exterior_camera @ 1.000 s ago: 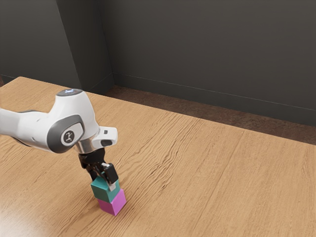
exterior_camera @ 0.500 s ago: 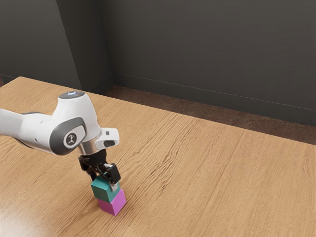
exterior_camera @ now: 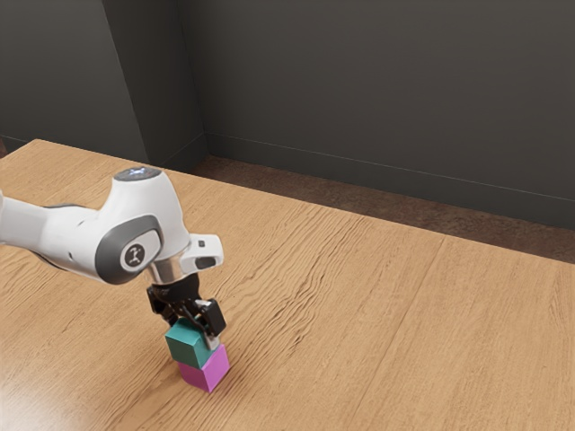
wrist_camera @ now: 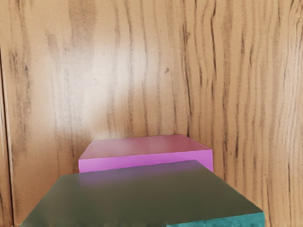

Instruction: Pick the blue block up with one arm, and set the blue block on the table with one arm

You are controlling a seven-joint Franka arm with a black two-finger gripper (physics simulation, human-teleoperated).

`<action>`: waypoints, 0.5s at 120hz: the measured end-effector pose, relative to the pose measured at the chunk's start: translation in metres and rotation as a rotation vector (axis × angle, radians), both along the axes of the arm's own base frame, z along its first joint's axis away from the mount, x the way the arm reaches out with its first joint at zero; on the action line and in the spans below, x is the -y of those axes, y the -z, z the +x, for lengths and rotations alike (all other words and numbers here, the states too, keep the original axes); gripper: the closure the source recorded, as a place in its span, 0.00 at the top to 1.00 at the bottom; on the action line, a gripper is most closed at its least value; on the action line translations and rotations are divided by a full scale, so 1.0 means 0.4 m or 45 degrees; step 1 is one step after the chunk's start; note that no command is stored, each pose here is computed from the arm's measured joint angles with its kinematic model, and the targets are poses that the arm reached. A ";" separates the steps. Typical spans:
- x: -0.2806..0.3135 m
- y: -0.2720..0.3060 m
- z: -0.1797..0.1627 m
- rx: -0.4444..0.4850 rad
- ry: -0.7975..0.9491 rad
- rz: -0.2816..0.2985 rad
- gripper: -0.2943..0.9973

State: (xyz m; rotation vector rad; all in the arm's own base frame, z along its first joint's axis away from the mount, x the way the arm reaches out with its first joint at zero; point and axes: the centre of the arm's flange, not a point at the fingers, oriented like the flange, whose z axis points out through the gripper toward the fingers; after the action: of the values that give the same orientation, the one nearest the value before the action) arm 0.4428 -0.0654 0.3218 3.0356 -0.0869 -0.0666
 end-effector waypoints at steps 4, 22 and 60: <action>0.000 0.001 -0.002 -0.004 -0.003 0.000 0.77; 0.001 0.001 -0.006 -0.014 -0.019 0.000 0.77; 0.000 0.000 -0.006 -0.018 -0.044 0.005 0.53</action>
State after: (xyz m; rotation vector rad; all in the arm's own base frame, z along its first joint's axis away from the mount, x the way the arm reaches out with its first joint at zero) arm 0.4403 -0.0656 0.3220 3.0388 -0.0328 -0.0850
